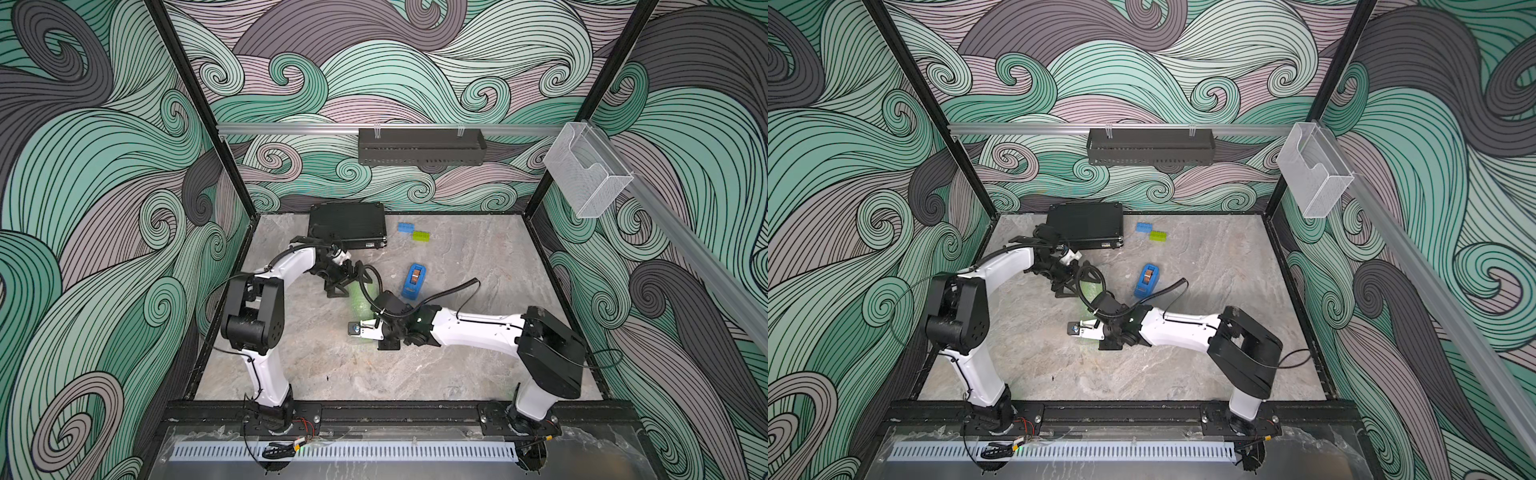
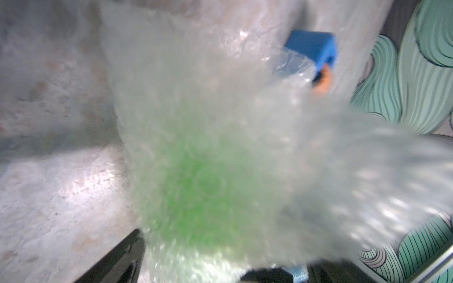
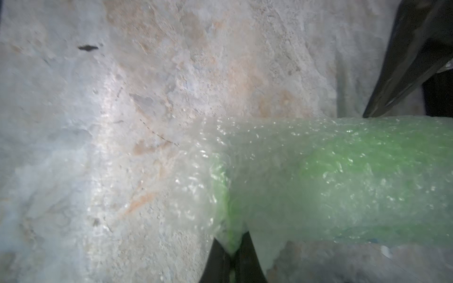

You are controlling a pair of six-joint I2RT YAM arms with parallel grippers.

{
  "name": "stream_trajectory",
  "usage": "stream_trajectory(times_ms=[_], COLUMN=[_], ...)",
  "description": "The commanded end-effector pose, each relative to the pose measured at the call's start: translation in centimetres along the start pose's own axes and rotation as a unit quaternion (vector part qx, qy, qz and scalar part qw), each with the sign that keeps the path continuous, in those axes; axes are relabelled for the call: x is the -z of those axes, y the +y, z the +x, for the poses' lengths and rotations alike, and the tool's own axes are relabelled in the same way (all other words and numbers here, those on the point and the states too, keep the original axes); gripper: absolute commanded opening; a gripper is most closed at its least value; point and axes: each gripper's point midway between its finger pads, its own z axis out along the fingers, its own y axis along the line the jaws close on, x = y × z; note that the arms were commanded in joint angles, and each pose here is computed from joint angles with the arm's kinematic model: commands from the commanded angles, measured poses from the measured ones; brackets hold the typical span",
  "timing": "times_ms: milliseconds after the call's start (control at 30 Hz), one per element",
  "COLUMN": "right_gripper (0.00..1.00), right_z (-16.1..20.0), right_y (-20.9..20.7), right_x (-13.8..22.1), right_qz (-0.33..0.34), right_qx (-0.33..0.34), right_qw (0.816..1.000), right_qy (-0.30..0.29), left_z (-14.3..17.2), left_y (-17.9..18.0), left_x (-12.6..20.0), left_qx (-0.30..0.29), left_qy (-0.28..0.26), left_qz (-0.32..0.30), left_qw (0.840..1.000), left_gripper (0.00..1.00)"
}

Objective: Wrap wine glasses in bubble wrap
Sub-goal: Pick up the bubble wrap from the center of the board, then wrap the wine glass in bubble wrap.

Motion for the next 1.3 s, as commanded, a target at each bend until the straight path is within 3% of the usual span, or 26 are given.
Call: stream_trajectory(times_ms=[0,133,267,367,500,700,867,1033,1267], right_gripper=[0.0,0.0,0.0,0.0,0.0,0.0,0.0,0.0,0.0], right_z=[0.7,2.2,2.0,1.8,1.0,-0.3,-0.9,-0.8,-0.7], right_y=[-4.8,-7.8,-10.2,-11.6,-12.4,-12.1,-11.1,-10.7,-10.3], right_x=[2.1,2.7,3.4,4.3,5.9,6.8,6.4,5.6,4.9], right_qz=[0.163,0.266,0.338,0.396,0.451,0.47,0.461,0.453,0.444], right_qx=[0.088,0.135,0.136,0.15,0.156,0.169,0.184,0.19,0.193], right_qw=[0.982,0.95,0.926,0.9,0.875,0.864,0.867,0.869,0.873], right_qy=[0.044,0.09,0.101,0.106,0.085,0.063,0.053,0.06,0.059], left_z=[0.8,1.8,3.0,2.4,0.7,-1.8,-2.9,-2.6,-1.8], left_y=[-5.3,-9.8,-13.4,-12.9,-9.5,-9.0,-9.1,-10.9,-10.0], left_x=[6.9,11.6,15.6,17.3,15.4,13.6,12.8,13.5,12.7], left_qx=[-0.09,-0.124,-0.169,-0.161,-0.092,-0.041,-0.012,-0.012,-0.001], left_qy=[-0.05,-0.068,-0.089,-0.121,-0.115,-0.102,-0.086,-0.076,-0.07], left_qz=[0.031,0.09,0.125,0.116,0.104,0.149,0.179,0.23,0.22], left_qw=[0.994,0.986,0.974,0.973,0.984,0.983,0.98,0.97,0.973], left_gripper=[0.99,0.99,0.98,0.99,0.96,0.88,0.85,0.83,0.84])
